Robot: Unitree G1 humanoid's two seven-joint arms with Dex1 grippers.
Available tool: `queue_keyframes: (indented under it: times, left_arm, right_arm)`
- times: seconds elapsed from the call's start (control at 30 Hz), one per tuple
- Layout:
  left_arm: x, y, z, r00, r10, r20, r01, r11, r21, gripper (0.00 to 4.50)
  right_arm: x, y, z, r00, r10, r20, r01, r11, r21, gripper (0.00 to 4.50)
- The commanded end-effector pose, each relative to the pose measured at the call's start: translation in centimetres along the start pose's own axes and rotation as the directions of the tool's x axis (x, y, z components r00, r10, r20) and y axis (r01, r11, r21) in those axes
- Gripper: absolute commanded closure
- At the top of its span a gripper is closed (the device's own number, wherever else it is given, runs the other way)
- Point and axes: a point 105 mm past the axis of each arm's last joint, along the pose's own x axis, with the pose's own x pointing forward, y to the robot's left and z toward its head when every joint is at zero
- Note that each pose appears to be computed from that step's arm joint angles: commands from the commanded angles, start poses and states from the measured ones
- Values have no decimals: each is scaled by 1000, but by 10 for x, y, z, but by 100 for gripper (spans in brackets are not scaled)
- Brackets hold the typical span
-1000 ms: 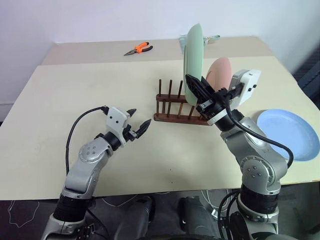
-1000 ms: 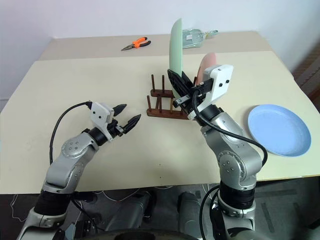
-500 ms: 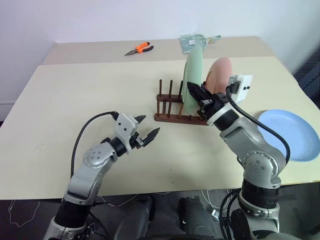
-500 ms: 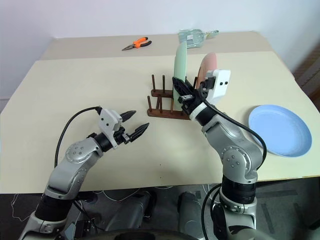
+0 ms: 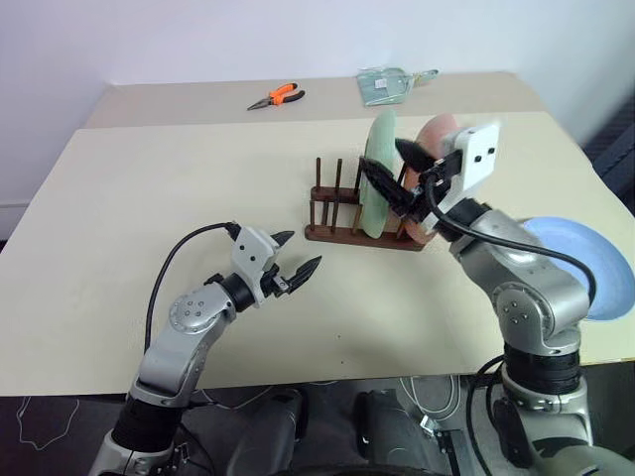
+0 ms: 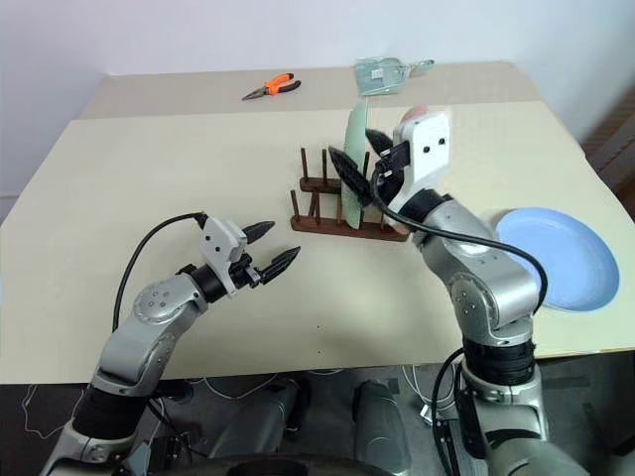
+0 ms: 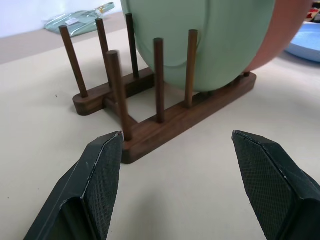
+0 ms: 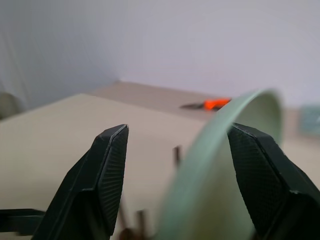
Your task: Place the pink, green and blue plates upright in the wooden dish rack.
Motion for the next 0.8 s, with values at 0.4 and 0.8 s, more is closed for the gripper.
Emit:
queue_keyframes:
  times: [0.4,0.8]
  left_arm:
    - [9,0,11,998,-49,49,48,999,22,92]
    - [18,0,9,994,-95,54,93,995,32,92]
  right_arm:
    - [-99,-131,41,912,-409,39,404,874,-269,2]
    - [-192,-112,-120,612,-520,-595,362,854,-374,2]
